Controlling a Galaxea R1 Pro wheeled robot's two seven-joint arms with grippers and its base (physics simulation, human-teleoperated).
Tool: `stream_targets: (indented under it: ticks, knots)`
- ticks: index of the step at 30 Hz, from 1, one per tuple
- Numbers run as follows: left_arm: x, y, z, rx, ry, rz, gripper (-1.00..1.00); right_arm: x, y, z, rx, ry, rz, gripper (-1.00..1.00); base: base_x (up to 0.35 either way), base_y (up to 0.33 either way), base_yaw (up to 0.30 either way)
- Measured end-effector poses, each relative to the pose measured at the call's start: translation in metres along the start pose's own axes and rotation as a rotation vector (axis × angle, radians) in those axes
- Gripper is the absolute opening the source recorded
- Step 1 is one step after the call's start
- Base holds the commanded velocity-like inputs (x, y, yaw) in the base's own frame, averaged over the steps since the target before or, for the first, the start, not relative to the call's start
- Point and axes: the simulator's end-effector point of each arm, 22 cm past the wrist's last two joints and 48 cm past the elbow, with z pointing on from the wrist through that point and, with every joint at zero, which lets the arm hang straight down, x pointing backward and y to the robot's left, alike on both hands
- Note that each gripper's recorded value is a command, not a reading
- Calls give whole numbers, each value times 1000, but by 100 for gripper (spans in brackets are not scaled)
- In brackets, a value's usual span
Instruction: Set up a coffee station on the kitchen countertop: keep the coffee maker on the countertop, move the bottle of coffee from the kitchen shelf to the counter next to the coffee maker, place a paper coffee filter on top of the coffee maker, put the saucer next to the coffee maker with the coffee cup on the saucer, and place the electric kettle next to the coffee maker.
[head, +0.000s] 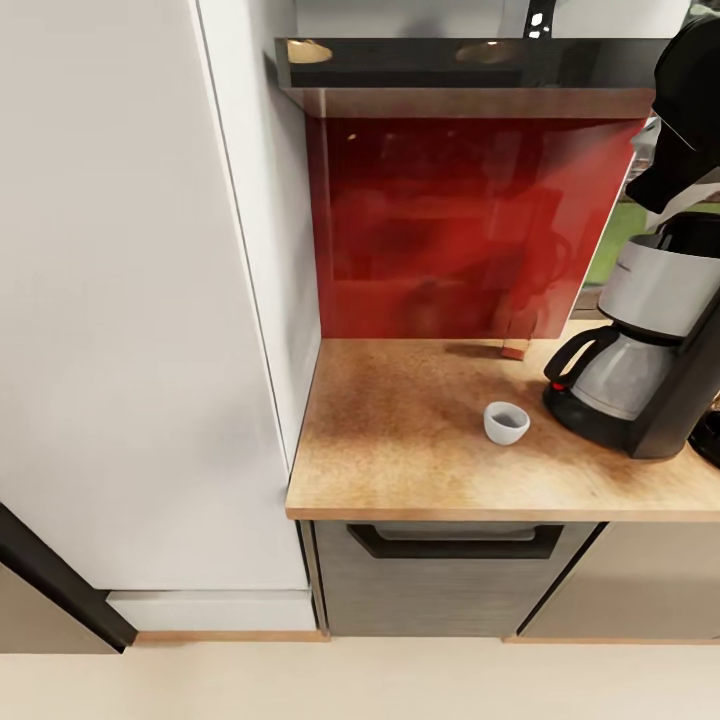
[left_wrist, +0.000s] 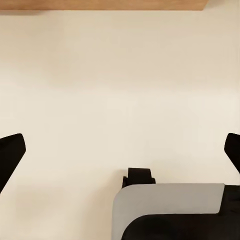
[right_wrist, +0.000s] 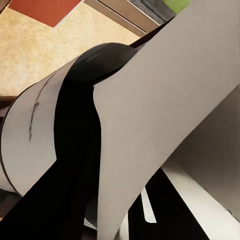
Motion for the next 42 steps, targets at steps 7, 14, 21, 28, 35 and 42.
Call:
stream_targets:
  ticks: [7, 14, 21, 28, 35, 42]
  knots:
    - [2, 0, 3, 0, 1, 0, 100, 1, 2, 2, -1, 0, 0, -100, 0, 0, 0]
    - [4, -1, 7, 0, 0, 0, 100, 3, 6, 4, 2, 0, 0, -100, 0, 0, 0]
    - [4, -1, 7, 0, 0, 0, 100, 3, 4, 4, 10, 1, -2, -100, 0, 0, 0]
    - [4, -1, 7, 0, 0, 0, 100, 3, 4, 4, 12, 1, -2, -100, 0, 0, 0]
    - [4, -1, 7, 0, 0, 0, 100, 3, 4, 3, 13, 2, -2, -100, 0, 0, 0]
    - [4, -1, 7, 0, 0, 0, 100, -1, 5, 0, 26, -5, -9, -100, 0, 0, 0]
